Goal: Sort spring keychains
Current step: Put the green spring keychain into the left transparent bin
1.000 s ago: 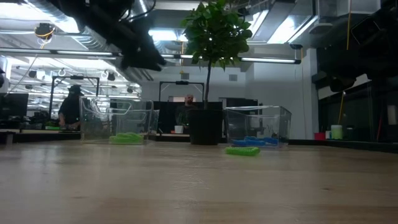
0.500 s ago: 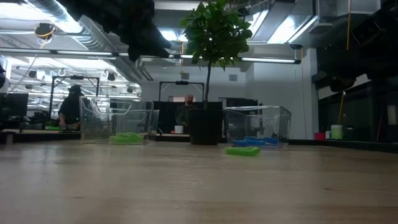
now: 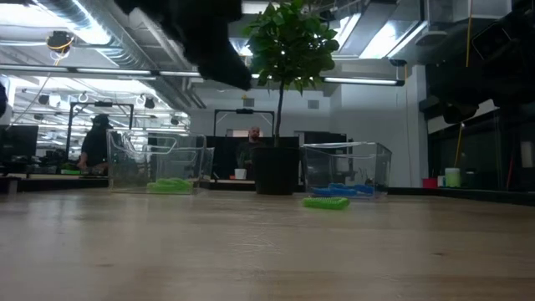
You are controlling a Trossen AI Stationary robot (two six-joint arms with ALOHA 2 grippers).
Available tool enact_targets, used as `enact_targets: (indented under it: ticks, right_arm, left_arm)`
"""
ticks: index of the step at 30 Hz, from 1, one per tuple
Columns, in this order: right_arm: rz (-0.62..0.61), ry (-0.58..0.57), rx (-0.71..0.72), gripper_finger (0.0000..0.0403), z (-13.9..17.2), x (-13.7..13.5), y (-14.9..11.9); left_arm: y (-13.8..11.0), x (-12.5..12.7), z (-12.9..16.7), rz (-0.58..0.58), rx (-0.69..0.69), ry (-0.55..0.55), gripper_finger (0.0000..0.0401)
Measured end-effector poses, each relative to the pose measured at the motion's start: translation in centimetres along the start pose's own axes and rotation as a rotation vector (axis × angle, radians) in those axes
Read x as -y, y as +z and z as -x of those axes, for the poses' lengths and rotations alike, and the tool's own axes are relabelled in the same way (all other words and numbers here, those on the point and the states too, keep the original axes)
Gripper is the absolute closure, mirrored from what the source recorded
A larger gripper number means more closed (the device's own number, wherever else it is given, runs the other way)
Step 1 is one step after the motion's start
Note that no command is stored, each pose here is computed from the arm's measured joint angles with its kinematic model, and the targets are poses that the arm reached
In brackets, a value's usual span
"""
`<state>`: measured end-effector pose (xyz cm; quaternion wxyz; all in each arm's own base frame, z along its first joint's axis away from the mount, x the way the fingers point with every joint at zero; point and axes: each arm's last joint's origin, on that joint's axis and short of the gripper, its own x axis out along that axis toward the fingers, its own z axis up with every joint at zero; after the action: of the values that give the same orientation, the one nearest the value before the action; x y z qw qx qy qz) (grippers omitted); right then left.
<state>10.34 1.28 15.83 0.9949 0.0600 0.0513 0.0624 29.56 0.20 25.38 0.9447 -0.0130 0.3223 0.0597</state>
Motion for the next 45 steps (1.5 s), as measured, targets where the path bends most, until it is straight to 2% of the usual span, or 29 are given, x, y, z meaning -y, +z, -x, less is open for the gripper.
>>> enact_targets:
  ticks: [10, 16, 23, 29, 34, 45]
  right_arm:
    - [0.0, 0.0, 0.0, 0.0249, 0.0, 0.0, 0.0]
    - [0.0, 0.0, 0.0, 0.0249, 0.0, 0.0, 0.0]
    - [0.0, 0.0, 0.0, 0.0249, 0.0, 0.0, 0.0]
    - [0.0, 0.0, 0.0, 0.0249, 0.0, 0.0, 0.0]
    - [0.0, 0.0, 0.0, 0.0249, 0.0, 0.0, 0.0]
    - [0.0, 0.0, 0.0, 0.0249, 0.0, 0.0, 0.0]
  left_arm:
    - [2.4, 0.9, -5.7, -0.142, -0.101, 0.001, 0.0223]
    - [3.0, 1.4, -8.8, -0.183, -0.13, -0.002, 0.0223]
    - [1.9, 1.8, -12.4, -0.191, -0.187, -0.03, 0.0224]
    - [-0.3, 2.2, -15.1, -0.196, -0.269, -0.068, 0.0225]
    - [-2.1, 2.4, -17.1, -0.205, -0.313, -0.045, 0.0224]
    - [-2.4, 2.5, -18.2, -0.191, -0.264, -0.047, 0.0228]
